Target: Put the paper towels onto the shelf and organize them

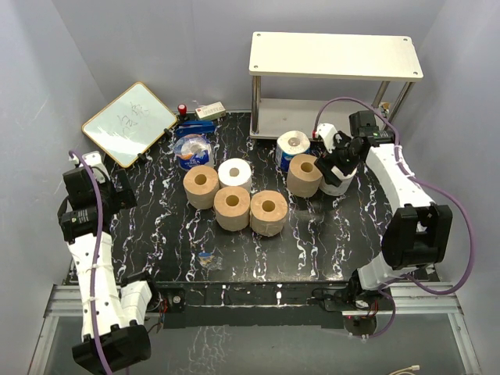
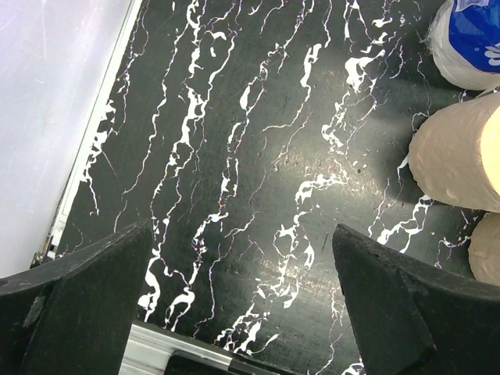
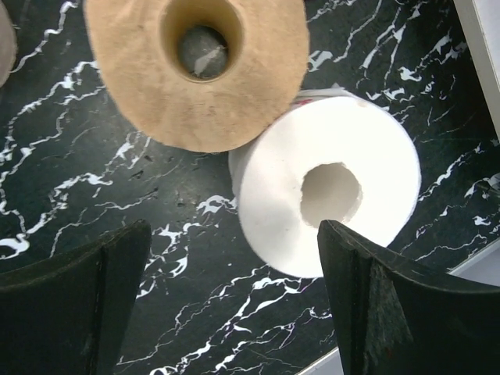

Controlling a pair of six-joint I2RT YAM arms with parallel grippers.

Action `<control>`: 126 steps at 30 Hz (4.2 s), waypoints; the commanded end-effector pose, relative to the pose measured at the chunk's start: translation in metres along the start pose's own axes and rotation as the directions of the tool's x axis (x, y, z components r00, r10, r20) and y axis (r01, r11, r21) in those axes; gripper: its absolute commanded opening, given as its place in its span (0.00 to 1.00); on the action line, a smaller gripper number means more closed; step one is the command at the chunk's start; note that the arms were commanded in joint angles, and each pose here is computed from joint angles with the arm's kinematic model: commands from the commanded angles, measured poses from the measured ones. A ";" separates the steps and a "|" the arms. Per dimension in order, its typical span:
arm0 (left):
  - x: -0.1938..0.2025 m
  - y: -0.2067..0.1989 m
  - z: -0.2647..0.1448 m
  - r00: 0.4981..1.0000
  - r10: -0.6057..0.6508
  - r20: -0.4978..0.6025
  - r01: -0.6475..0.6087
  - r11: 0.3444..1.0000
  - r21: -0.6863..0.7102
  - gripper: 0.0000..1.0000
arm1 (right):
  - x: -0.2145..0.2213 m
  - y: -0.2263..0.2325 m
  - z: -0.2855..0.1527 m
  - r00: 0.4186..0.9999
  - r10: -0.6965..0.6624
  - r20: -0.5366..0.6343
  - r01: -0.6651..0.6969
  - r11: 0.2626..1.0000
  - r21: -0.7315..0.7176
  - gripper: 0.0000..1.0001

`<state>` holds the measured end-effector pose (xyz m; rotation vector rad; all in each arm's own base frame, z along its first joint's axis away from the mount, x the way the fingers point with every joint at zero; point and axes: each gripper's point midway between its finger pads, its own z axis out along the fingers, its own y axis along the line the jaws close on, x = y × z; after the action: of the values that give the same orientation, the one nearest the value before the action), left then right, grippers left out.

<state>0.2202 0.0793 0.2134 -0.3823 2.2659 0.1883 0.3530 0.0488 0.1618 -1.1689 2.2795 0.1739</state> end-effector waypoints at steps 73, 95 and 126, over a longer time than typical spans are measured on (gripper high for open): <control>-0.008 -0.003 -0.013 0.999 0.007 0.053 -0.009 0.999 0.031 0.98 | -0.176 -0.191 -0.275 0.730 0.061 0.680 -0.511 0.710 0.485 0.00; -0.006 -0.003 -0.008 0.999 0.007 0.035 -0.008 1.000 0.029 0.98 | -0.187 -0.237 -0.265 0.651 0.021 0.759 -0.556 0.694 0.458 0.00; -0.005 -0.002 -0.005 1.000 0.007 0.020 -0.007 1.000 0.027 0.98 | -0.198 -0.263 -0.258 0.611 -0.016 0.791 -0.568 0.687 0.453 0.81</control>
<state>0.2205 0.0754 0.2157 -0.3586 2.2570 0.1607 0.5359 -0.0709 0.4865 -0.1714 1.6241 -0.0863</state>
